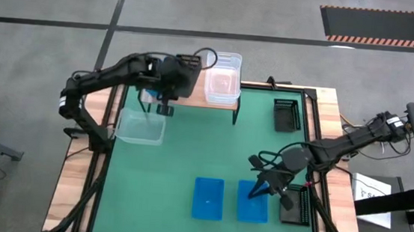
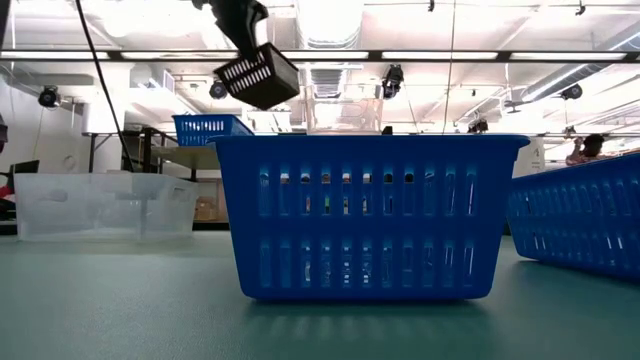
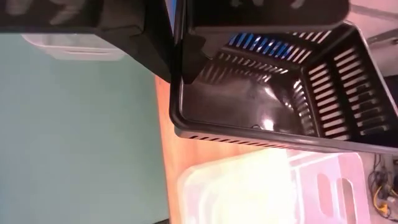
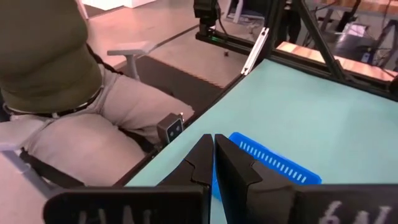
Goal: Stack baskets on shelf by color
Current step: Put the bottom left black bin on the shelf, then stack the left blue bin on the other blue bin on the shelf
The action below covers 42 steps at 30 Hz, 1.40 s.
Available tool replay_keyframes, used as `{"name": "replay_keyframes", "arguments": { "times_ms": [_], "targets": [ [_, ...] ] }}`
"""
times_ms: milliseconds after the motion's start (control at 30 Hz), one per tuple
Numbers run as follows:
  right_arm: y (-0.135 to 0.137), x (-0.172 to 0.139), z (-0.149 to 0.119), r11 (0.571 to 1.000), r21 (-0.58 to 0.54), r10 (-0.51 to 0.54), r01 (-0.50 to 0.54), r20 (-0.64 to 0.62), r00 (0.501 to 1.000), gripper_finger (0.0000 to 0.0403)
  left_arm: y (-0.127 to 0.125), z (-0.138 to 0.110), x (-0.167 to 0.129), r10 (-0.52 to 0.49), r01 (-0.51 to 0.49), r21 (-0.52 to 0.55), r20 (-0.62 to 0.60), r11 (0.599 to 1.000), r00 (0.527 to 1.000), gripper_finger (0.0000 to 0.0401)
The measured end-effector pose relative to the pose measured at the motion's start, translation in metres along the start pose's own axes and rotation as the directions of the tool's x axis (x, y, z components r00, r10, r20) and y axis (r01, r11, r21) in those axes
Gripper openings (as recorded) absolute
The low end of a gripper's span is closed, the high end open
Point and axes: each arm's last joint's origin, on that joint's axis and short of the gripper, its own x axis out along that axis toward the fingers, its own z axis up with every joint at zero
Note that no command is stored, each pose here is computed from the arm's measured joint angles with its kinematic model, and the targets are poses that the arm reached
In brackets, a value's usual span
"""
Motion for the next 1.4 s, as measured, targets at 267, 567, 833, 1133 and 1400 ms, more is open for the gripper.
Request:
{"name": "replay_keyframes", "arguments": {
  "times_ms": [267, 567, 833, 1133, 1400],
  "targets": [
    [0.013, 0.004, 0.001, 1.000, -0.003, -0.026, 0.026, -0.009, 1.000, 0.0009, 0.008, 0.000, 0.024, -0.004, 0.005, -0.023, 0.028, 1.000, 1.000, 0.0000],
    [0.018, 0.005, 0.001, 0.999, -0.013, -0.030, 0.030, -0.011, 0.999, 0.0009, 0.001, 0.000, 0.052, -0.004, 0.005, -0.046, 0.020, 0.999, 1.000, 0.0000],
    [0.018, 0.005, 0.001, 1.000, 0.000, -0.030, 0.030, -0.011, 0.999, 0.0009, -0.003, -0.001, 0.071, 0.010, -0.008, -0.063, 0.029, 0.998, 1.000, 0.0013],
    [0.018, 0.005, 0.001, 0.999, 0.012, -0.031, 0.031, -0.011, 0.999, 0.0009, -0.002, 0.000, 0.075, 0.029, -0.025, -0.078, 0.055, 0.997, 0.998, 0.0056],
    [0.017, 0.009, -0.001, 0.998, 0.027, -0.048, 0.049, -0.025, 0.999, 0.0009, -0.012, -0.016, 0.047, -0.022, 0.022, -0.049, 0.007, 0.999, 1.000, 0.0063]
  ]
}}
